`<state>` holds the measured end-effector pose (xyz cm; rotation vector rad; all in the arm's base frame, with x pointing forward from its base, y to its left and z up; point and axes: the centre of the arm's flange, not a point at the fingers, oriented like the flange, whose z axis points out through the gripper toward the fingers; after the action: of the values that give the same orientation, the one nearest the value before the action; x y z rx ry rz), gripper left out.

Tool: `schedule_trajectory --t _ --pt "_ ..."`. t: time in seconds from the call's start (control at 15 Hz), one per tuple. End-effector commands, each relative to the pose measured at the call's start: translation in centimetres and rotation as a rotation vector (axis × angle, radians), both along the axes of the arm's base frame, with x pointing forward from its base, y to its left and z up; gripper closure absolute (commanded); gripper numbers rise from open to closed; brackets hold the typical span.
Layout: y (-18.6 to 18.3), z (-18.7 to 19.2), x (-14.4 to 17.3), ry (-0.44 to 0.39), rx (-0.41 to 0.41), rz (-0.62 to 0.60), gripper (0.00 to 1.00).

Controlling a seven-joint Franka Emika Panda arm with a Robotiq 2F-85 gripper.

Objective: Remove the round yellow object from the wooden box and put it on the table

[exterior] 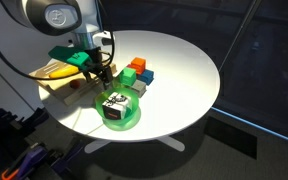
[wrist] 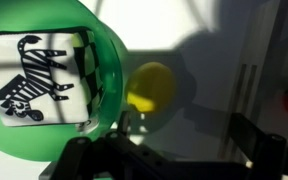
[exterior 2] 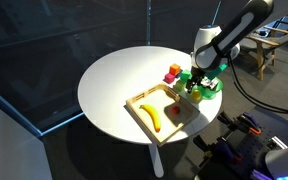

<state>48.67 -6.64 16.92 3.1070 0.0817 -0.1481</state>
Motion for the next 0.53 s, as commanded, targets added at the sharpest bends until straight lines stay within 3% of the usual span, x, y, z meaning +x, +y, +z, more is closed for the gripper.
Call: schedule_trajectory --t 0.0,0.47 --pt "-0.3 0.7 -0.3 0.012 0.008 -0.015 0.0" --pt "1.2 3.7 0.6 0.018 0.01 -0.054 0.0"
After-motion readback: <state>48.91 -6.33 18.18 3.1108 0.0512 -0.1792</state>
